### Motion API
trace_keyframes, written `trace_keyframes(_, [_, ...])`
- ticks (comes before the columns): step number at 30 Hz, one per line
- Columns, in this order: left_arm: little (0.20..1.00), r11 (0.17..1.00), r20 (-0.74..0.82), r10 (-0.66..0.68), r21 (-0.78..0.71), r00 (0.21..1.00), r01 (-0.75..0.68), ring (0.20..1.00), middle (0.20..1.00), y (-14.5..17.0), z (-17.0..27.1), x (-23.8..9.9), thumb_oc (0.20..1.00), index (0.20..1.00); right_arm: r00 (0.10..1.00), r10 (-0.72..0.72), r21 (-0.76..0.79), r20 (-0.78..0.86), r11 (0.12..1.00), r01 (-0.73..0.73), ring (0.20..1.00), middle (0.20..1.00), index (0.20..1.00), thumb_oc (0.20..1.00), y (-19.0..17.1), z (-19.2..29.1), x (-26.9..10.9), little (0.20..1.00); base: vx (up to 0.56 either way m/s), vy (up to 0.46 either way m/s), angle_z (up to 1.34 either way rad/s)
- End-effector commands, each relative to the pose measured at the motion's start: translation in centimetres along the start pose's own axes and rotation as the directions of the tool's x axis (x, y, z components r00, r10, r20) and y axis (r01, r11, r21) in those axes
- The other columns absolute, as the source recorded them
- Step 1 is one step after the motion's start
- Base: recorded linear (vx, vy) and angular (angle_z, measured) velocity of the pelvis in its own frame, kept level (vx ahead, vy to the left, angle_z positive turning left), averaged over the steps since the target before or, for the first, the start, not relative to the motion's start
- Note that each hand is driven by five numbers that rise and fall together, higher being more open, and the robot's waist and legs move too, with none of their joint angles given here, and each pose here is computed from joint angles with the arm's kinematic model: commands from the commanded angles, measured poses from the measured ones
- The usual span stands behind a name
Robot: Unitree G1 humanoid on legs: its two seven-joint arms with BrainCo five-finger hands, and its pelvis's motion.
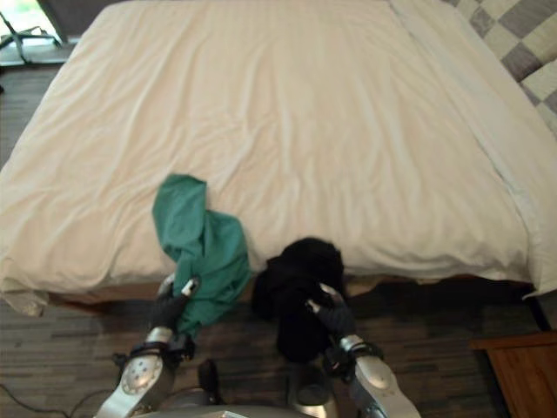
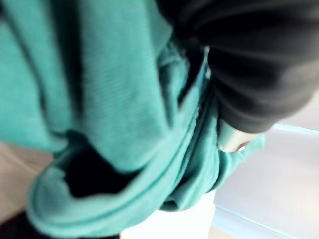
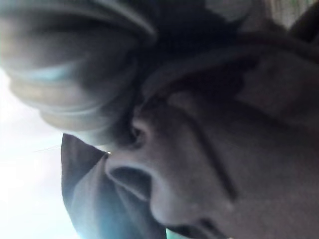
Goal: Tidy up the quilt and then pick up the clothes from the bed and put them into the laundry hamper.
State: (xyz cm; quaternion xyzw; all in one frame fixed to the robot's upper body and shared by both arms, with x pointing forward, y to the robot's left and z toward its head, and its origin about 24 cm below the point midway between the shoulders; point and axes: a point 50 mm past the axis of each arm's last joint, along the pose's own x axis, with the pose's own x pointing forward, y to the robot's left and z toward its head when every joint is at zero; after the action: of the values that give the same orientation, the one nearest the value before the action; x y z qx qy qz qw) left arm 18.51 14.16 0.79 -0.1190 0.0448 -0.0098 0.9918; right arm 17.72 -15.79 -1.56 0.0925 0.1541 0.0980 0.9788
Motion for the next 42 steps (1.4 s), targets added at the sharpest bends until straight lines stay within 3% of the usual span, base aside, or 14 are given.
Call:
trace_keyframes(1, [0.200, 0.995, 0.190, 0.104, -0.034, 0.976, -0.099, 0.200, 0.200, 1.6, 3.5, 1.4, 0.200, 0.200, 0.977, 0.054, -0.059, 0.205, 0.997, -0.042, 0.200, 0.200, 0.200, 0.200, 1.0, 3.5, 1.2, 0.200, -0.01, -0.077, -0.05])
trace_keyframes(5, [0.200, 0.973, 0.159, 0.231, -0.059, 0.960, -0.224, 0.200, 0.200, 2.8, 3.3, 1.2, 0.200, 0.200, 0.965, 0.231, -0.200, 0.129, 0.959, -0.203, 0.200, 0.200, 0.200, 0.200, 1.7, 3.2, 1.7, 0.200, 0.03, -0.123, -0.11])
trace_keyframes(7, [0.200, 0.925, 0.109, 0.378, -0.091, 0.919, -0.370, 0.200, 0.200, 3.9, 2.4, 0.6, 0.200, 0.200, 0.936, 0.347, -0.226, 0.050, 0.917, -0.328, 0.200, 0.200, 0.200, 0.200, 2.1, 2.6, 1.8, 0.200, -0.05, -0.025, 0.28])
trace_keyframes(10, [0.200, 0.897, 0.113, 0.440, -0.091, 0.891, -0.432, 0.200, 0.200, 4.5, 1.6, 0.4, 0.200, 0.200, 0.908, 0.418, -0.273, 0.005, 0.874, -0.401, 0.200, 0.200, 0.200, 0.200, 2.8, 1.8, 1.6, 0.200, -0.34, 0.086, 0.74])
trace_keyframes(17, [0.200, 0.939, 0.145, 0.342, -0.077, 0.929, -0.334, 0.200, 0.200, 6.0, 2.7, 0.0, 0.200, 0.200, 0.930, 0.365, -0.265, 0.049, 0.902, -0.340, 0.200, 0.200, 0.200, 0.200, 3.2, 1.9, 1.2, 0.200, -0.31, 0.094, 2.83])
trace_keyframes(23, [0.200, 0.968, 0.076, 0.247, 0.018, 0.966, -0.249, 0.200, 0.200, 5.9, 2.2, 1.1, 0.200, 0.200, 0.983, 0.176, -0.148, 0.049, 0.975, -0.168, 0.200, 0.200, 0.200, 0.200, 2.0, 1.3, 2.9, 0.200, -0.11, 0.272, 2.29])
trace_keyframes(27, [0.200, 0.988, 0.051, 0.143, 0.054, 0.988, -0.146, 0.200, 0.200, 5.6, 1.1, 1.5, 0.200, 0.200, 0.985, 0.161, -0.090, 0.059, 0.984, -0.156, 0.200, 0.200, 0.200, 0.200, 3.2, 0.1, 2.8, 0.200, -0.07, 0.225, 0.85])
trace_keyframes(33, [0.200, 0.997, 0.086, 0.030, 0.073, 0.996, -0.036, 0.200, 0.200, 3.9, 0.9, 0.7, 0.200, 0.200, 0.990, 0.104, -0.109, 0.092, 0.990, -0.094, 0.200, 0.200, 0.200, 0.200, 0.8, -0.4, 0.3, 0.200, -0.03, 0.023, 1.18])
trace_keyframes(42, [0.200, 0.995, 0.043, 0.054, 0.085, 0.998, -0.057, 0.200, 0.200, 3.2, 0.9, 1.3, 0.200, 0.200, 0.991, 0.086, -0.147, 0.107, 0.987, -0.069, 0.200, 0.200, 0.200, 0.200, -0.3, 0.8, 1.0, 0.200, 0.05, 0.010, 0.20])
